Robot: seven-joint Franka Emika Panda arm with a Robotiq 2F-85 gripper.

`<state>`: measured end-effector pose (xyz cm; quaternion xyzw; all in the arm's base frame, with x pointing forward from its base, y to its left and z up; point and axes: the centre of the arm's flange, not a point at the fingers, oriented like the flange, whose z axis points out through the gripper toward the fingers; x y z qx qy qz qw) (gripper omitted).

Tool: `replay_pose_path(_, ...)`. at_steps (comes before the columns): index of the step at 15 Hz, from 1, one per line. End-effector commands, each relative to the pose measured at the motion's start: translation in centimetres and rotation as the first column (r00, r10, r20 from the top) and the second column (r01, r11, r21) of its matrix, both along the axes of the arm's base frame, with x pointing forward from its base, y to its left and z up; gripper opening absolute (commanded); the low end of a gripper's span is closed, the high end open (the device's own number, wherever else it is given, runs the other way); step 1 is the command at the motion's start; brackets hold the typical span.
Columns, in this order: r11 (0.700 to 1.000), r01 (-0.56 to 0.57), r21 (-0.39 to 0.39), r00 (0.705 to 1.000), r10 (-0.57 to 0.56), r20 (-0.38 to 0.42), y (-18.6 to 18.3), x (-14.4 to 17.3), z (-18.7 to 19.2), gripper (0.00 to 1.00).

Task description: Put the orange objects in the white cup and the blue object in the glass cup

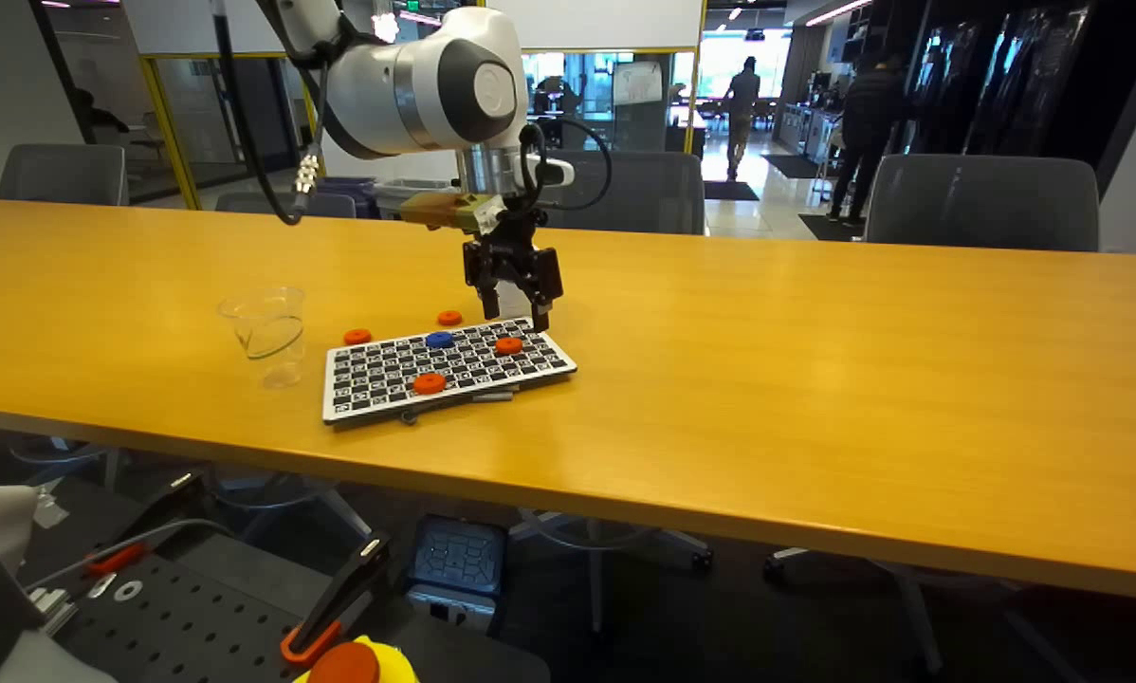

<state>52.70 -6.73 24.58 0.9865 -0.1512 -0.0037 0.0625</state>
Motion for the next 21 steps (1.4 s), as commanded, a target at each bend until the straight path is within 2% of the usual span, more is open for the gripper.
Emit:
replay_pose_path(1,1.0,-0.023,0.007,0.999,0.023,0.026,0.4,2.1,-0.9,1.0)
replay_pose_path(9,0.998,-0.045,0.05,0.998,0.043,0.039,0.8,2.8,-3.3,1.0)
replay_pose_path(16,0.997,-0.052,0.065,0.998,0.05,0.042,0.7,2.7,-3.5,1.0)
replay_pose_path(18,0.996,-0.061,0.063,0.997,0.058,0.046,0.7,2.7,-3.5,0.73)
replay_pose_path(21,0.996,-0.062,0.067,0.997,0.059,0.046,0.7,2.7,-3.3,0.49)
